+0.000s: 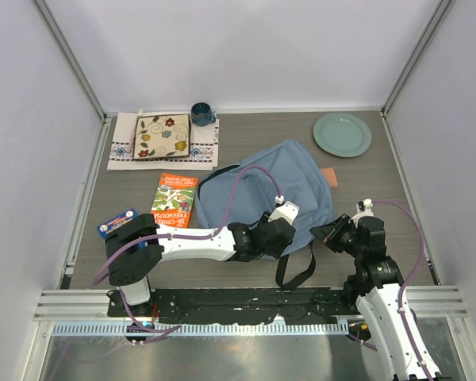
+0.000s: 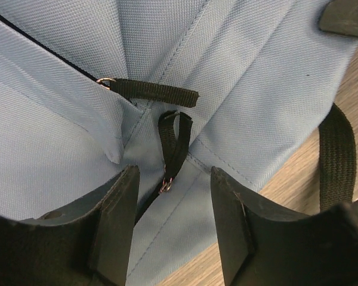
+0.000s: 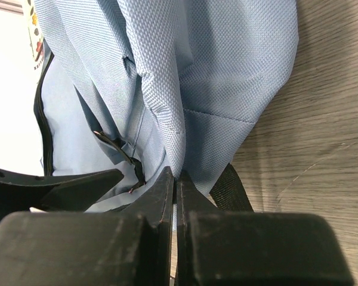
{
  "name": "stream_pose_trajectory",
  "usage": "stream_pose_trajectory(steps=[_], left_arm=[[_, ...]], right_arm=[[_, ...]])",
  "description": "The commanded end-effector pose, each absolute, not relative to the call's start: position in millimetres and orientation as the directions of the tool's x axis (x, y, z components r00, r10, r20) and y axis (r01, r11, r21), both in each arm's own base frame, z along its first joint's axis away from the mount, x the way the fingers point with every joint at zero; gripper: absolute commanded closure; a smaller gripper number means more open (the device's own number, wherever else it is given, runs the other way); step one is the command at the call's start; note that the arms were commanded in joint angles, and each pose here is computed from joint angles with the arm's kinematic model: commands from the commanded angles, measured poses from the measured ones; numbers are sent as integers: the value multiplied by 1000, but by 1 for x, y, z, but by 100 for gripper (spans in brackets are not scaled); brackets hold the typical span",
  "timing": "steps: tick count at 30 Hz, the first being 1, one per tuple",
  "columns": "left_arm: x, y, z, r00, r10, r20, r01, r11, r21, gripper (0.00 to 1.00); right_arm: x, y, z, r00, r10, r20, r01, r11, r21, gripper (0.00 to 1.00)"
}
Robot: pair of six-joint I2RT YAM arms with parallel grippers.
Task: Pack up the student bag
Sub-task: Unzip the student bag at the center of the board.
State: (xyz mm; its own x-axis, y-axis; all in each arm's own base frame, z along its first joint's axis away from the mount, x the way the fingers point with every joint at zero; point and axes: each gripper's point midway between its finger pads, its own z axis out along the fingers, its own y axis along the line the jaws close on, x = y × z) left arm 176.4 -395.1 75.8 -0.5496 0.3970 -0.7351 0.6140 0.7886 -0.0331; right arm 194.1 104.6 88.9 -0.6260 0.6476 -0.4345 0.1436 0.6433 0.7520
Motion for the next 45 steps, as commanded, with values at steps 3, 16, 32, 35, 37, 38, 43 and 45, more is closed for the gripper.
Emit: stream_pose_trajectory(steps=[3,16,32,35,37,38,43,45], left_arm=[[189,-416,89,-516,336,-788,601,797,-55,50],[199,-421,84,-525,303,-796,587,805,-81,68],[194,-413,63,-565,338,-753,593,800,-86,83],[192,-410,63,-571,334,-750,591,801,-93,87],[192,-410,68,-570,322,-756,592,799,-106,95],[190,-409,68,-571,322,-756,593,798,-108,100],[188,-402,74,-571,306,-762,586,802,-116,100],[189,-400,76,-567,293,-770,579,807,-119,100]], right_arm=[[199,109,123,-602,637,-481,58,635,770,99],[197,109,132,-597,629,-498,33,639,768,99],[198,107,133,-589,631,-506,38,646,762,99],[199,106,132,-587,628,-510,40,652,757,99],[199,106,130,-590,627,-509,47,656,753,99],[200,105,129,-589,626,-511,50,659,751,99],[202,102,124,-586,629,-511,71,667,741,99],[203,101,122,-585,630,-511,79,671,737,99]])
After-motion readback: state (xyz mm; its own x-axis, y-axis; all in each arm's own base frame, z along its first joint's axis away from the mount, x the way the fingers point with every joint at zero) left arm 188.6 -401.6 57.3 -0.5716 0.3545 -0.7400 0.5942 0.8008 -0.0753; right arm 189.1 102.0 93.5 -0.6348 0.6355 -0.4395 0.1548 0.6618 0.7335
